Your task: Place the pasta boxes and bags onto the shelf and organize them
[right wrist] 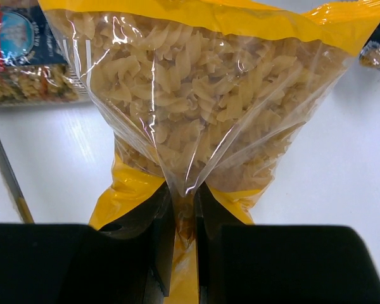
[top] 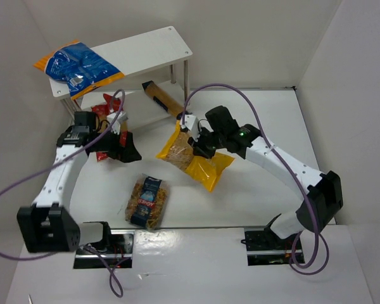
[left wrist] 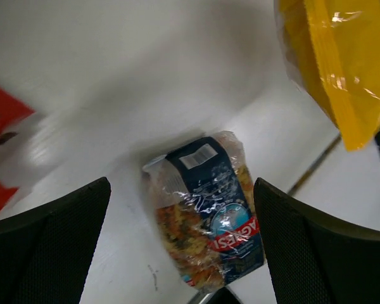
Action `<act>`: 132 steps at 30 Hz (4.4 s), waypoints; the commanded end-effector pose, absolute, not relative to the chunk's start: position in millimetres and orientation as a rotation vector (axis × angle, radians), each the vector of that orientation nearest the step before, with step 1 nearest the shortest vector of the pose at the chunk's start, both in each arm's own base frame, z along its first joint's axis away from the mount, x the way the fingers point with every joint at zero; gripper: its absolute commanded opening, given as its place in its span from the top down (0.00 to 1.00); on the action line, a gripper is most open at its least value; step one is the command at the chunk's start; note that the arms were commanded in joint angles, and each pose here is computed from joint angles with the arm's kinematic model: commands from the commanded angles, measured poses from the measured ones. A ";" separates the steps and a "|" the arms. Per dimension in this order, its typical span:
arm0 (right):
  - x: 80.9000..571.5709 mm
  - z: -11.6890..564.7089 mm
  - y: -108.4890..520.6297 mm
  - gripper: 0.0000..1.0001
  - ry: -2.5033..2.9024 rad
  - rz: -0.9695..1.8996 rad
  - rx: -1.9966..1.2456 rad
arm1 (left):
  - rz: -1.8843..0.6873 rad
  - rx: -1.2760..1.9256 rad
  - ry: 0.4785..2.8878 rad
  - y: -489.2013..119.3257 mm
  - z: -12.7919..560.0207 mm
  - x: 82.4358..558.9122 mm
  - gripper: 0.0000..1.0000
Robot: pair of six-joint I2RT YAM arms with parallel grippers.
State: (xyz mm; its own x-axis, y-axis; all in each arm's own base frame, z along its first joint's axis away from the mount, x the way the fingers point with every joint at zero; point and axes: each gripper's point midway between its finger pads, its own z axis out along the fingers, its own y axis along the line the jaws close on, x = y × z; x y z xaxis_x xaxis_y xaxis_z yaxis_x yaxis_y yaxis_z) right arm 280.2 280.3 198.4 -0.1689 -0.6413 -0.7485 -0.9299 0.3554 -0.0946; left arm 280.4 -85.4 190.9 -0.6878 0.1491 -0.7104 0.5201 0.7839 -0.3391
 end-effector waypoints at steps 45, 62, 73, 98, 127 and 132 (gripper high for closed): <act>256.0 310.6 331.8 1.00 1.529 0.605 -1.357 | -1.325 0.749 2.175 -207.6 211.9 284.9 0.01; 255.6 308.4 340.9 1.00 1.544 0.649 -1.381 | -1.547 0.961 2.059 -237.3 220.5 248.0 0.83; 273.2 301.0 320.0 0.06 1.604 0.509 -1.239 | -1.354 1.055 1.915 -228.4 267.1 239.6 1.00; 297.7 268.5 299.0 0.00 1.472 0.343 -1.179 | -1.232 1.058 1.611 -221.6 390.9 249.2 1.00; 277.7 324.0 271.3 0.00 1.441 0.680 -1.162 | -1.158 1.066 1.540 -205.9 405.0 225.1 1.00; 302.5 342.5 207.1 0.00 1.492 1.072 -0.996 | -1.126 1.062 1.495 -197.3 420.0 218.5 1.00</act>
State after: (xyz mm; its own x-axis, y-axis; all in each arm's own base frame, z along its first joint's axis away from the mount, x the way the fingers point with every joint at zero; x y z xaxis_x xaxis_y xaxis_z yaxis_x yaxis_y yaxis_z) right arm 327.2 210.2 300.8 -0.0821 -0.2281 -0.9702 -0.8786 0.4761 -0.0376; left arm 241.7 -197.5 373.2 -0.3614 0.1441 -0.9212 0.9039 0.2965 -0.3083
